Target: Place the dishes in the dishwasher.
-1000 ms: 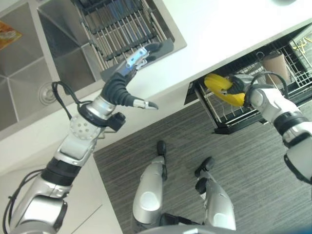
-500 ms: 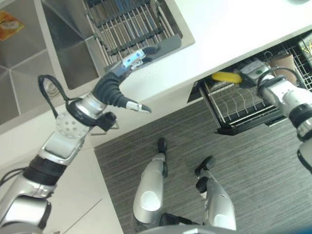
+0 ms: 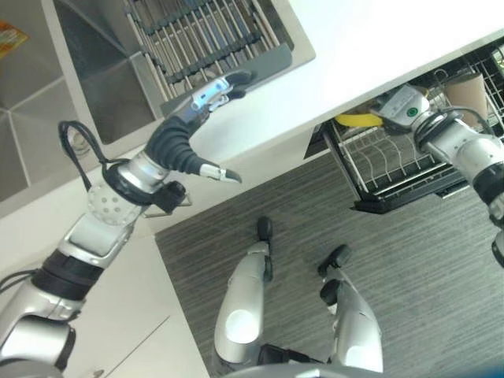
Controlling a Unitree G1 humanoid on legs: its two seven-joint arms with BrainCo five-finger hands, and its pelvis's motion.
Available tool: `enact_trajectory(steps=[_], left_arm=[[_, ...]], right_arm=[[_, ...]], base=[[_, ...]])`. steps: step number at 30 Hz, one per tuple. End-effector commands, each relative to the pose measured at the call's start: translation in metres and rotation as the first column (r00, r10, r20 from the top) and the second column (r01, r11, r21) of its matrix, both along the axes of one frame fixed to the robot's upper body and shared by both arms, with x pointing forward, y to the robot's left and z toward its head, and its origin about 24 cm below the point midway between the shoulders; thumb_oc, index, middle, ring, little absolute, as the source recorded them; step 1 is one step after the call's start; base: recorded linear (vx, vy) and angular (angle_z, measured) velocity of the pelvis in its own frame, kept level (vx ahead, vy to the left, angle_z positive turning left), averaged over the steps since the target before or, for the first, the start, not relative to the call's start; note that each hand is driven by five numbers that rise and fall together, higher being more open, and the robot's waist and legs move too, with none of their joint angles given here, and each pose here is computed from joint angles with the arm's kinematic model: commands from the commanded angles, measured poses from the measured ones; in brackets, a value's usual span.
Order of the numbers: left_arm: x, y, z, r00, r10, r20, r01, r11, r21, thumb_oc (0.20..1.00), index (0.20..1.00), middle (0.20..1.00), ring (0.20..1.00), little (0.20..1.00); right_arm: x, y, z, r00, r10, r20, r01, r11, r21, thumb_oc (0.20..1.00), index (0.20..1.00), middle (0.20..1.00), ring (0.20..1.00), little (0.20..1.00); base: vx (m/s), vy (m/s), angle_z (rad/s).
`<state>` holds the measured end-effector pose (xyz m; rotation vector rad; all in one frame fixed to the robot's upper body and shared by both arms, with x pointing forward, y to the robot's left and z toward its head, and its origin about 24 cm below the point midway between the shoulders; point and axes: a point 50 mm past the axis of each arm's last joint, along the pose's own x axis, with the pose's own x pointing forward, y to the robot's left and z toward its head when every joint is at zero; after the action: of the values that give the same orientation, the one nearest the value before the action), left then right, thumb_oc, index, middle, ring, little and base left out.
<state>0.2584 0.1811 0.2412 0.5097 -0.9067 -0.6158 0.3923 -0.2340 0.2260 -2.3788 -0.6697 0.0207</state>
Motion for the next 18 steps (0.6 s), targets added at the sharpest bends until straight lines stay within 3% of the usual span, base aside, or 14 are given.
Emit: enact_trajectory(steps=[1,3,9,16,18], left_arm=[[-0.009,-0.007,0.012,0.993,-0.089,0.076,0.093,0.994,-0.053,1.000,1.000,1.000,1.000,1.000],[-0.008,-0.008,0.014,0.993,-0.088,0.081,0.095,0.992,-0.083,1.000,1.000,1.000,1.000,1.000],[-0.009,-0.011,0.012,0.990,-0.099,0.095,0.109,0.989,-0.102,1.000,1.000,1.000,1.000,1.000],[-0.010,-0.012,0.013,0.990,-0.089,0.106,0.101,0.987,-0.122,1.000,1.000,1.000,1.000,1.000],[-0.010,-0.012,0.016,0.990,-0.091,0.104,0.104,0.987,-0.124,1.000,1.000,1.000,1.000,1.000]], right_arm=[[-0.005,-0.004,0.060,0.973,0.062,0.224,-0.048,0.997,-0.065,0.200,0.200,0.200,0.200,0.200],[-0.008,-0.003,0.072,0.924,0.096,0.370,-0.082,0.995,-0.054,0.200,0.200,0.200,0.200,0.200],[-0.017,-0.015,0.097,0.820,0.060,0.569,-0.044,0.998,-0.041,0.200,0.200,0.200,0.200,0.200],[-0.024,-0.035,0.108,0.764,-0.058,0.643,0.018,0.998,0.068,0.200,0.200,0.200,0.200,0.200],[-0.023,-0.039,0.109,0.785,-0.107,0.611,0.031,0.991,0.133,0.200,0.200,0.200,0.200,0.200]], base=[[0.00,0.039,0.00],[0.01,0.039,0.01],[0.00,0.040,0.01],[0.00,0.023,0.00],[0.00,0.000,0.00]])
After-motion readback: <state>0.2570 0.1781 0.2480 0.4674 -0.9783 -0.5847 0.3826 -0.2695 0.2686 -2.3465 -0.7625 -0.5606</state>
